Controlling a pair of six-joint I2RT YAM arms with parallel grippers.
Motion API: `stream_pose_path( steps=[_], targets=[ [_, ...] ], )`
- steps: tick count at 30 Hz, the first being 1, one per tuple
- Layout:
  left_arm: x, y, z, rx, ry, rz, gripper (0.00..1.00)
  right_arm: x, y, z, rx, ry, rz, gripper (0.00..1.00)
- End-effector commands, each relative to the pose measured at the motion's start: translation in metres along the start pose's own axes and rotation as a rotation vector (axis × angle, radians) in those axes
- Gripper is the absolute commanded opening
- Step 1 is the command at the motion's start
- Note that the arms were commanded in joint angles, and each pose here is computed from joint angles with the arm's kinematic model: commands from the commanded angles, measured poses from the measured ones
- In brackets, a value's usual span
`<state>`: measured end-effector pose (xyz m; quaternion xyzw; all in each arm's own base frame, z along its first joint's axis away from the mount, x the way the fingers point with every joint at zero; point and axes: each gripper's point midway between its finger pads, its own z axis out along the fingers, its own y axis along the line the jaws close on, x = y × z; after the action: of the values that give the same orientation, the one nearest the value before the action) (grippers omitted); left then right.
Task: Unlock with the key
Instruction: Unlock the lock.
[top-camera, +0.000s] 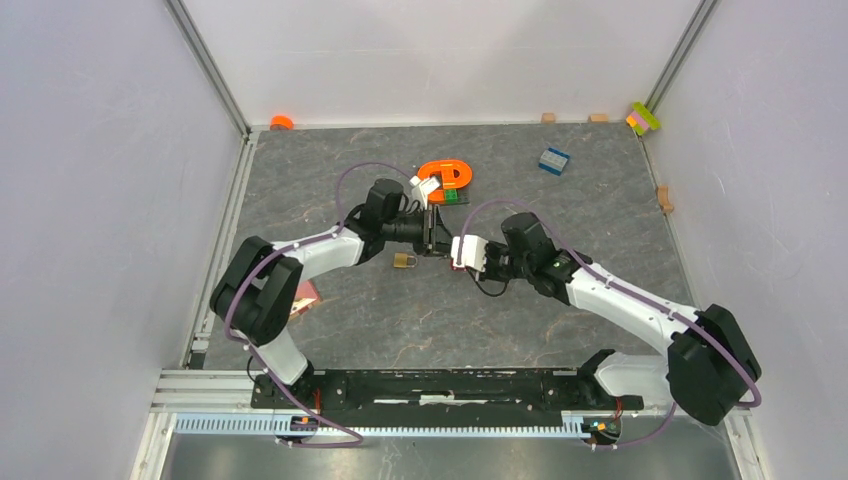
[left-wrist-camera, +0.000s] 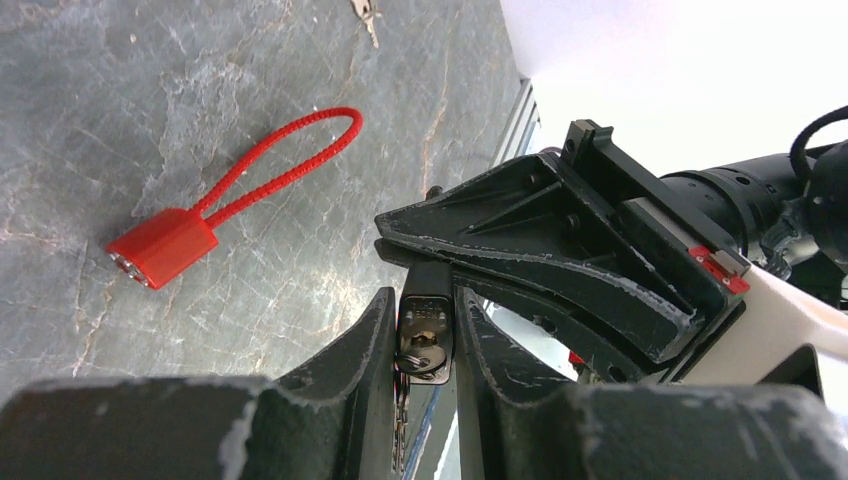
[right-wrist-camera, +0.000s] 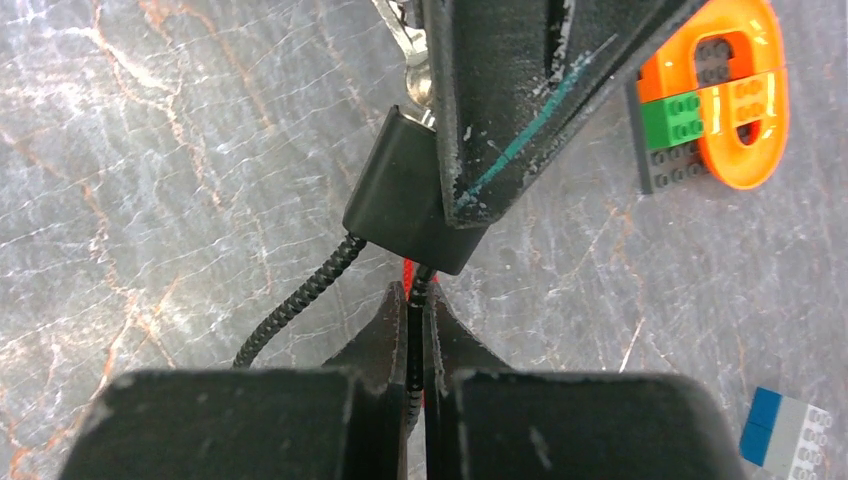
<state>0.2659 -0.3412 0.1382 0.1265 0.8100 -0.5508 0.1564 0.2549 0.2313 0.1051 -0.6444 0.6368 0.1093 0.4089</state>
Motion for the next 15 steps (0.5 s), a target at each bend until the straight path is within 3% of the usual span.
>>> stream_pose_path(
  steps=[1,13,15],
  targets=[
    [-0.026,0.033,-0.014,-0.124,-0.124,-0.006,0.02,-0.037,-0.035,-0.018,0.121,-0.149,-0.028,0.00],
    [-0.030,0.021,-0.020,-0.056,-0.127,0.027,0.02,-0.013,-0.056,-0.021,0.175,-0.061,0.031,0.00],
    [-0.030,0.020,-0.020,-0.051,-0.126,0.038,0.02,-0.015,-0.056,-0.022,0.166,-0.067,0.037,0.05]
  ],
)
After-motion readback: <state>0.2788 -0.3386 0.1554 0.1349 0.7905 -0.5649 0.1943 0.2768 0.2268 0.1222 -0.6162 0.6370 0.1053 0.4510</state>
